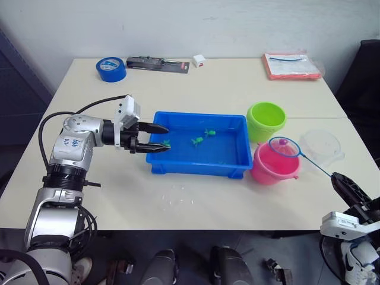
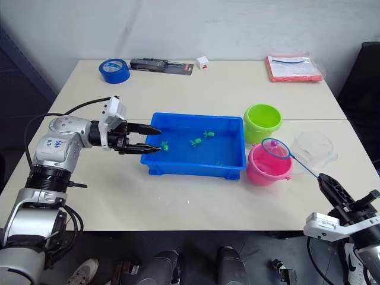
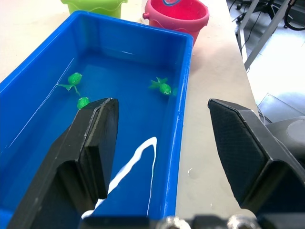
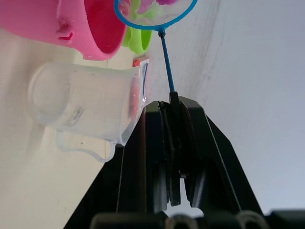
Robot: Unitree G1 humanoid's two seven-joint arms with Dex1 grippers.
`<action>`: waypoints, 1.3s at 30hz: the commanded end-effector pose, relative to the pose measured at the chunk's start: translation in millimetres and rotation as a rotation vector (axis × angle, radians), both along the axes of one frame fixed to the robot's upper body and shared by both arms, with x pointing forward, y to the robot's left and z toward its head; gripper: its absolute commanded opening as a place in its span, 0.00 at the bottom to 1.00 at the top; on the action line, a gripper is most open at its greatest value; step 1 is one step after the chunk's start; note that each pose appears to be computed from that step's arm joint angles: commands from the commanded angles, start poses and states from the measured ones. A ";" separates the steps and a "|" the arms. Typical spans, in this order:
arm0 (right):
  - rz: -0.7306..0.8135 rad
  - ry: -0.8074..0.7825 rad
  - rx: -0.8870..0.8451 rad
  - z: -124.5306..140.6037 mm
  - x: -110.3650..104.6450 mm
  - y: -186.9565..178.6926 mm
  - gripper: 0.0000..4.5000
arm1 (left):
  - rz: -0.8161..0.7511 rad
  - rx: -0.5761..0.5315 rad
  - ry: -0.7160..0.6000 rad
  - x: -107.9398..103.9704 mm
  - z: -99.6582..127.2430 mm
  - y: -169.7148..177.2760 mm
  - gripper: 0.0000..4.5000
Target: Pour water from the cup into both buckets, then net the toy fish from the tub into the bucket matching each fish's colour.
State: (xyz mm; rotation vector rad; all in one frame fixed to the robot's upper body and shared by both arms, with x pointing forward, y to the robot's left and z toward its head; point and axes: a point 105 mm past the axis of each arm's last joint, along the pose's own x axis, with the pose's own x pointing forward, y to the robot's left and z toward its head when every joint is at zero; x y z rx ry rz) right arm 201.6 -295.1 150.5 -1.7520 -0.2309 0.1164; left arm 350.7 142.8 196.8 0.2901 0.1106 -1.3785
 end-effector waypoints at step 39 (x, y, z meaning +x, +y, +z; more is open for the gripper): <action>0.172 -0.296 0.052 93.6 50.0 42.8 0.18 | 0.042 -0.007 -0.047 -0.6 11.2 9.2 0.73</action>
